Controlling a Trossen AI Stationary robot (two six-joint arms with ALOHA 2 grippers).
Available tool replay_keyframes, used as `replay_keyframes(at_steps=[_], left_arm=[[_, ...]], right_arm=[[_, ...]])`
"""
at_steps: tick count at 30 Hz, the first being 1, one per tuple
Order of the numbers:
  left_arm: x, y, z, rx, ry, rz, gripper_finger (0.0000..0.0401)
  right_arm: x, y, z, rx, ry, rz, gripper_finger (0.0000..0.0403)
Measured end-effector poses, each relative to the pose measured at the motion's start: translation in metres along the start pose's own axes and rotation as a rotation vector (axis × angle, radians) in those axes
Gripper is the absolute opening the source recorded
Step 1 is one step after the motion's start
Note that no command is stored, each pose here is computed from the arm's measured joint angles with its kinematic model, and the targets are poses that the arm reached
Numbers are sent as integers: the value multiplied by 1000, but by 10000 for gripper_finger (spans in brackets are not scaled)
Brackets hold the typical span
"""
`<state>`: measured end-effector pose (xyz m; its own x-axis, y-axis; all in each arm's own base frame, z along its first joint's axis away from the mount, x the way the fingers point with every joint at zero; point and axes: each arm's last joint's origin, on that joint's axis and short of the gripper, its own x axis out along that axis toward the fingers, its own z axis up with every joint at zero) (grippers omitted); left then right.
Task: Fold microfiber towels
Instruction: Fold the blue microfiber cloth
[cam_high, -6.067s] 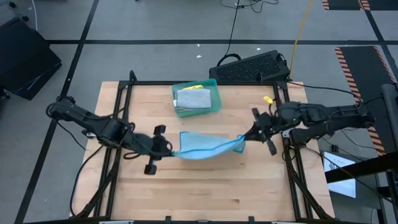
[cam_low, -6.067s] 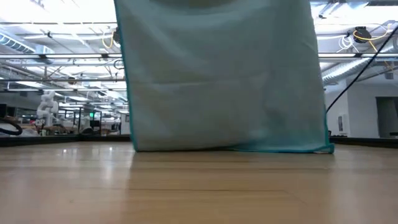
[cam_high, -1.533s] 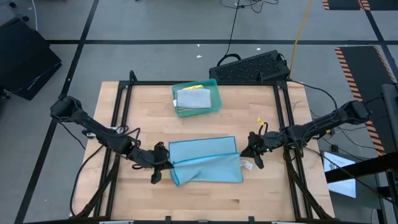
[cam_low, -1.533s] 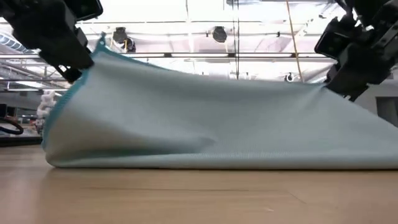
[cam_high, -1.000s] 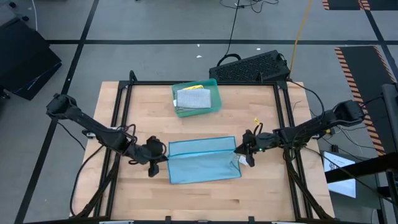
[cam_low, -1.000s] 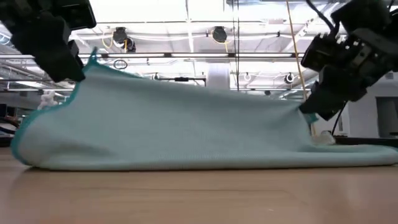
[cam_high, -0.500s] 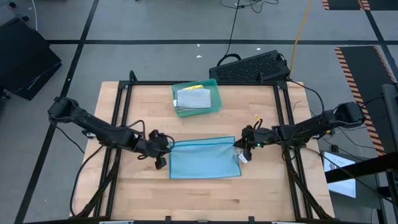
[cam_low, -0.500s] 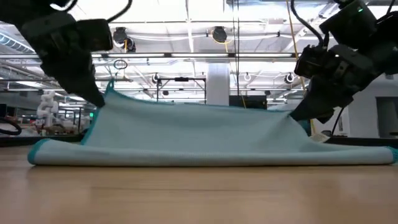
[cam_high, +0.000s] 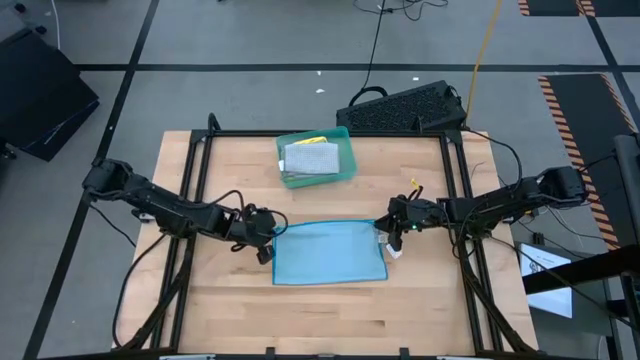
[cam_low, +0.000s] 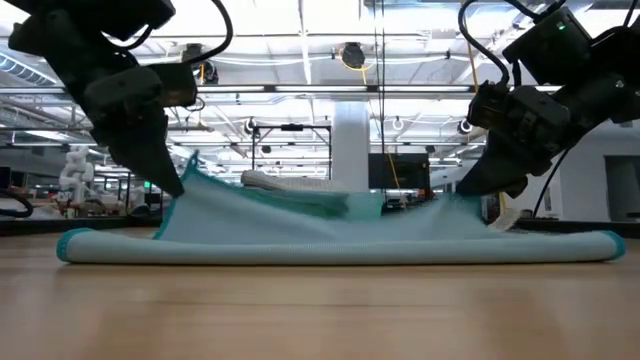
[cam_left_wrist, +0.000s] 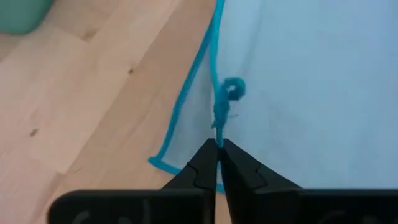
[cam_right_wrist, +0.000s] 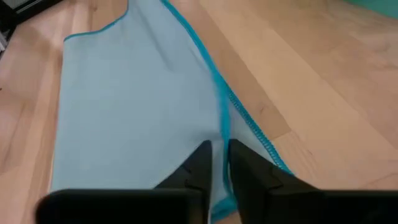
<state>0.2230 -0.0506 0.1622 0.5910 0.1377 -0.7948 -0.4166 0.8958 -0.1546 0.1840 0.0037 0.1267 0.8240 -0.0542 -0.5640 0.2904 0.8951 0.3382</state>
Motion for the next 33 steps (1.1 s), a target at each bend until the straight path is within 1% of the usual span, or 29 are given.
replay_keyframes(at_steps=[3, 8, 11, 14, 16, 20, 24, 28, 33], left_arm=[[1, 2, 1, -8, -3, 6, 48], [2, 5, 3, -22, -2, 19, 116], [-2, 6, 5, -21, -5, -2, 147], [-8, 1, 8, -19, -27, -45, 161], [-11, -4, 11, -5, -75, -81, 161], [-8, -20, 11, 52, -180, -154, 147], [5, -32, -1, 93, -197, -119, 125], [22, -40, -19, 97, -127, -82, 103], [43, -46, -41, 80, -10, -80, 86]], right_arm=[[0, 0, 0, 7, -1, 0, 92], [-1, 1, 1, -3, -12, 6, 146], [-5, 2, 5, -11, -38, 24, 161], [-10, 7, 8, -27, -66, 75, 163], [-12, 12, 8, -54, -66, 129, 158], [-9, 24, 4, -143, -84, 169, 132], [-1, 36, 1, -194, -145, 200, 93], [12, 43, -4, -217, -196, 239, 52], [30, 42, -14, -221, -214, 244, 16]])
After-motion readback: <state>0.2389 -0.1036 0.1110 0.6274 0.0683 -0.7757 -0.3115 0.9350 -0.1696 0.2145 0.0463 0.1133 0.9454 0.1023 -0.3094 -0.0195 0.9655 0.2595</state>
